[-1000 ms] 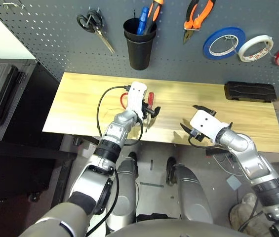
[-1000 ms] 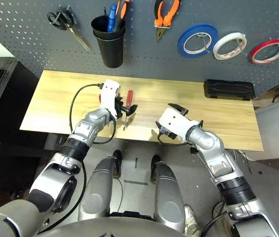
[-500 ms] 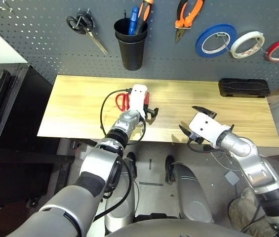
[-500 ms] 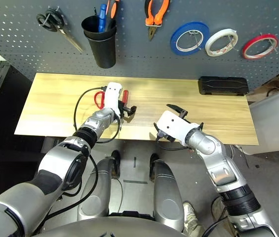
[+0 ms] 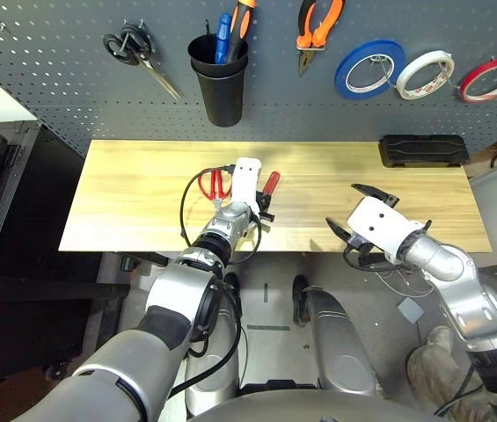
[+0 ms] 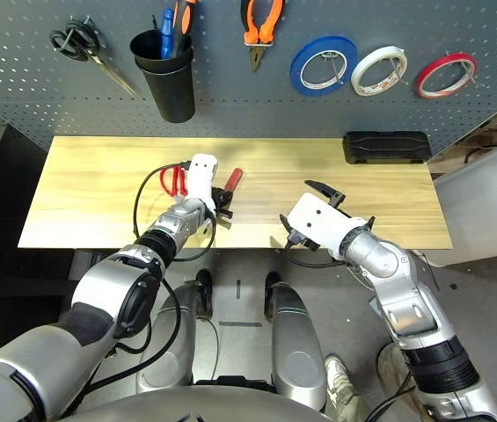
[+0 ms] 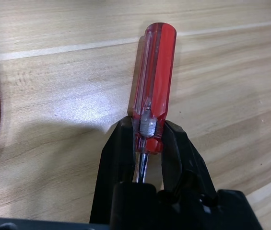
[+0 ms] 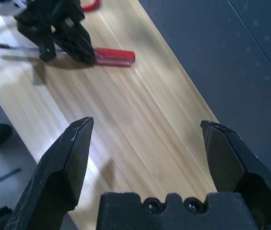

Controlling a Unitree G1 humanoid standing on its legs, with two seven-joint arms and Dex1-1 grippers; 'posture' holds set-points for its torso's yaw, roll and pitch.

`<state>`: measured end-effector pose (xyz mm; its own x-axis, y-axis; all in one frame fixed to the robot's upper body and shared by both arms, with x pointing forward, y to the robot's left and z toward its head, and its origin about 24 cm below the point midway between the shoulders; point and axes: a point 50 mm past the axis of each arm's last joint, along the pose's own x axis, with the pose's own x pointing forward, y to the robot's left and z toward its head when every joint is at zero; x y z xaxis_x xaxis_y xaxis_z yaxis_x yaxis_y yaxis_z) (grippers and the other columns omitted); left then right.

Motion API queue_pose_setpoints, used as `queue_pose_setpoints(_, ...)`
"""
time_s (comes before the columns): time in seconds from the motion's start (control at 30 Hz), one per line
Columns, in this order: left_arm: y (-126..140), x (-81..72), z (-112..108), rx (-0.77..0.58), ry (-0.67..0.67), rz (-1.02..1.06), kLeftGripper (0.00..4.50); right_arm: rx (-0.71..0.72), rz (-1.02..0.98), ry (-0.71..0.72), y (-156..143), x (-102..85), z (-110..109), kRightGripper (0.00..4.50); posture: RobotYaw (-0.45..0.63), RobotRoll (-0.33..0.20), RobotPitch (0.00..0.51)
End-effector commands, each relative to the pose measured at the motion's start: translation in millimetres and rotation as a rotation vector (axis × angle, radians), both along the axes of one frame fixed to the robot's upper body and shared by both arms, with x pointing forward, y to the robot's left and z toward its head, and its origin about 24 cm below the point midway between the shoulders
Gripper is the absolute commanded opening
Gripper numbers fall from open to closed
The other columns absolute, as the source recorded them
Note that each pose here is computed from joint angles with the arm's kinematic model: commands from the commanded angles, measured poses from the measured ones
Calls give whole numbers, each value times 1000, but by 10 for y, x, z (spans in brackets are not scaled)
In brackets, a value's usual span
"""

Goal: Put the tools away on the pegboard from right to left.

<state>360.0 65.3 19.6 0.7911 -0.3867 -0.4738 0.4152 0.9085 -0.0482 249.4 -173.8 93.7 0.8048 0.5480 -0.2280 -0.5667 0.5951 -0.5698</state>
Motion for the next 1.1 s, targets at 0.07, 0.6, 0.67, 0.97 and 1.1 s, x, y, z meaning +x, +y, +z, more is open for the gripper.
queue_pose_setpoints(0.07,-12,-43,-19,-40,-28,10,810,20,28,51,-66,59,-101,4500,42,0,323)
queue_pose_setpoints(0.6,480,-718,424,-176,-269,274,810,24,91,6,-216,616,-134,4500,258,0,331)
queue_pose_setpoints(0.67,510,-802,502,-203,-308,293,810,33,84,6,-244,674,-137,4500,281,0,328)
queue_pose_setpoints(0.97,630,-1048,1057,-288,-560,315,810,169,53,-16,-371,857,-98,4500,368,0,309)
queue_pose_setpoints(1.1,690,-1029,1518,-302,-710,300,810,240,35,-31,-460,886,-65,4500,381,0,304)
